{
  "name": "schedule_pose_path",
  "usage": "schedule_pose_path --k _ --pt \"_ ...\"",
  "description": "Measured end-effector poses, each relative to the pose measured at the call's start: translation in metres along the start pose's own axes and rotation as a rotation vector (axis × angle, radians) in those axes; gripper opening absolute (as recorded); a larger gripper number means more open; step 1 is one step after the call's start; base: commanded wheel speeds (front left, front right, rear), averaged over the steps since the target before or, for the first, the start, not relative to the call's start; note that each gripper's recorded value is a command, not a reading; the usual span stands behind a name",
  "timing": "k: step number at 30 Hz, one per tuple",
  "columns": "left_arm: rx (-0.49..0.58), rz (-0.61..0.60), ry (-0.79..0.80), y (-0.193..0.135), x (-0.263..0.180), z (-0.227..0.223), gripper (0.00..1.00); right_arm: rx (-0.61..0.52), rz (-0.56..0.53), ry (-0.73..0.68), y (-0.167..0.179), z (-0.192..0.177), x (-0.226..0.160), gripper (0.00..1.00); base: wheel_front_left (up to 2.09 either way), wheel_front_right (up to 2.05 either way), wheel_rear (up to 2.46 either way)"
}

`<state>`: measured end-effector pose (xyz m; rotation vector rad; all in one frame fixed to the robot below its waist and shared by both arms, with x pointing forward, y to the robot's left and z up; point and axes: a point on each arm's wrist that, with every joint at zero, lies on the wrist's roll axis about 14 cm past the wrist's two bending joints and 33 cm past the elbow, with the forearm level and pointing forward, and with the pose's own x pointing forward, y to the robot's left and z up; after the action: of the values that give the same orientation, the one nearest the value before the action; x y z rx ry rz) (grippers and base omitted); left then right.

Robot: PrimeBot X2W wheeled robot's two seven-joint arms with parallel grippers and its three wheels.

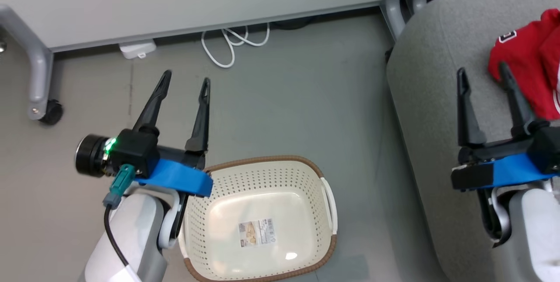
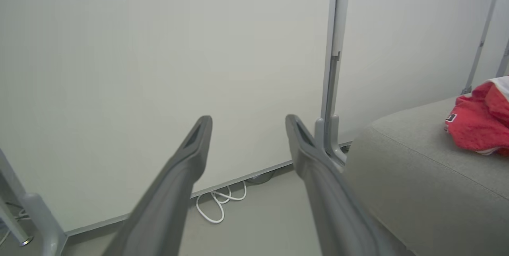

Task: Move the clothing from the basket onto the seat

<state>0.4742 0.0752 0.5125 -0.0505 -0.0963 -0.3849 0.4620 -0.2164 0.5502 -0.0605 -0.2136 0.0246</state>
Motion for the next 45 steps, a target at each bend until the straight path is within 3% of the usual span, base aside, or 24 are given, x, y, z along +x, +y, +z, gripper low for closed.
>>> schedule_pose_path --k 10,21,45 --pt "-0.005 0.178 -0.013 0.04 -0.045 0.01 1.0 0.07 0.099 0.032 0.048 -0.007 -0.014 1.0 0.0 0.0 0.0" --pt "-0.025 0.281 0.023 0.056 -0.083 -0.002 1.0 0.105 0.085 0.093 0.052 -0.023 -0.038 1.0 0.0 0.0 0.0" --pt "-0.033 0.323 0.063 0.062 -0.112 -0.012 1.0 0.145 0.085 0.163 0.061 -0.04 -0.064 1.0 0.0 0.0 0.0"
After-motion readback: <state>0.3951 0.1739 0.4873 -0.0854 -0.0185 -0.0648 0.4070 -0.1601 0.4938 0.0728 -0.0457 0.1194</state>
